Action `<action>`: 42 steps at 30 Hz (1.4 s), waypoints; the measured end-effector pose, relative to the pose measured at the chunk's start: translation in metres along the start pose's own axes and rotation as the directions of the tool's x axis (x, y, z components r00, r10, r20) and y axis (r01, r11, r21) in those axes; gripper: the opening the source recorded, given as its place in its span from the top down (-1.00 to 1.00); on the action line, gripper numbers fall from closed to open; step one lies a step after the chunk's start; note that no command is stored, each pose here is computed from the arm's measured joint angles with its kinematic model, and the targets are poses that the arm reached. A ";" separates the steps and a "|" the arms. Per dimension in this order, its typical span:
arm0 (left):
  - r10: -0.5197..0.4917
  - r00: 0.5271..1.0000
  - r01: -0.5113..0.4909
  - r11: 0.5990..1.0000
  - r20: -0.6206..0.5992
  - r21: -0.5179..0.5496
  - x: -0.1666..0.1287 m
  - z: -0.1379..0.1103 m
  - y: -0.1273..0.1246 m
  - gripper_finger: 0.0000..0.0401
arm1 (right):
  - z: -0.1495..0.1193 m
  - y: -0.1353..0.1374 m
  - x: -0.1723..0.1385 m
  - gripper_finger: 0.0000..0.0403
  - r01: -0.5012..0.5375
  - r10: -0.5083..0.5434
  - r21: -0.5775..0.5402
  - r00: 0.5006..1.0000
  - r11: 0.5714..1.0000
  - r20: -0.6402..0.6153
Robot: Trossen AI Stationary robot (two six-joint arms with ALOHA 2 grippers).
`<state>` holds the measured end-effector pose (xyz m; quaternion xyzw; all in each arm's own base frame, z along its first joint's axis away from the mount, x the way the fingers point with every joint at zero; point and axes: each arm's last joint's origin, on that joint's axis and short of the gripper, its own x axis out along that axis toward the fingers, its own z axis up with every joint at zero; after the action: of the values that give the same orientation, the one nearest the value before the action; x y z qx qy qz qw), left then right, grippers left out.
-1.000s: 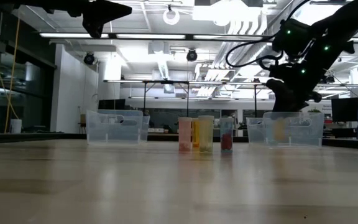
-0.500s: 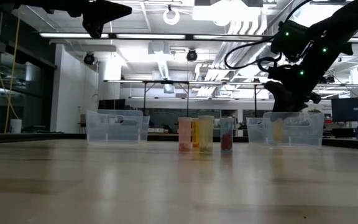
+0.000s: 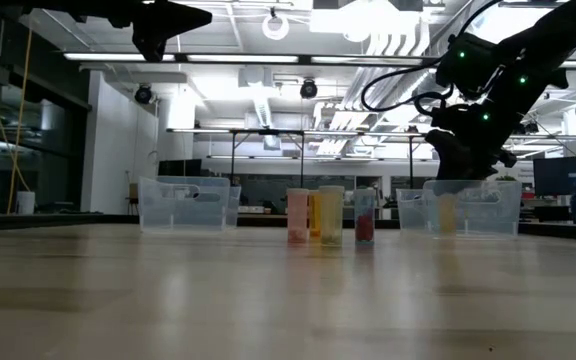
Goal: Pick and place medicine bottles into bin by pill shape (circle, oval)
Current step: Put the small orange tablet bottle into the right transparent bin, then put the top yellow tablet bottle into the right transparent bin
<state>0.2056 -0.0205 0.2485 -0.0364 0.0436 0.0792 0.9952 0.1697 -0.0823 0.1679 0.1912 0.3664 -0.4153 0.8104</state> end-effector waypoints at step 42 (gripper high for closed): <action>0.004 1.000 -0.004 1.000 0.000 0.019 0.000 0.000 0.000 0.03 | 0.002 0.069 -0.065 0.11 -0.588 0.725 -0.425 0.545 0.688 0.421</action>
<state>0.2056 -0.0204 0.2485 -0.0269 0.0443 0.0809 0.9954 0.2018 -0.0092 0.2185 0.0879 0.0589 -0.0692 0.9920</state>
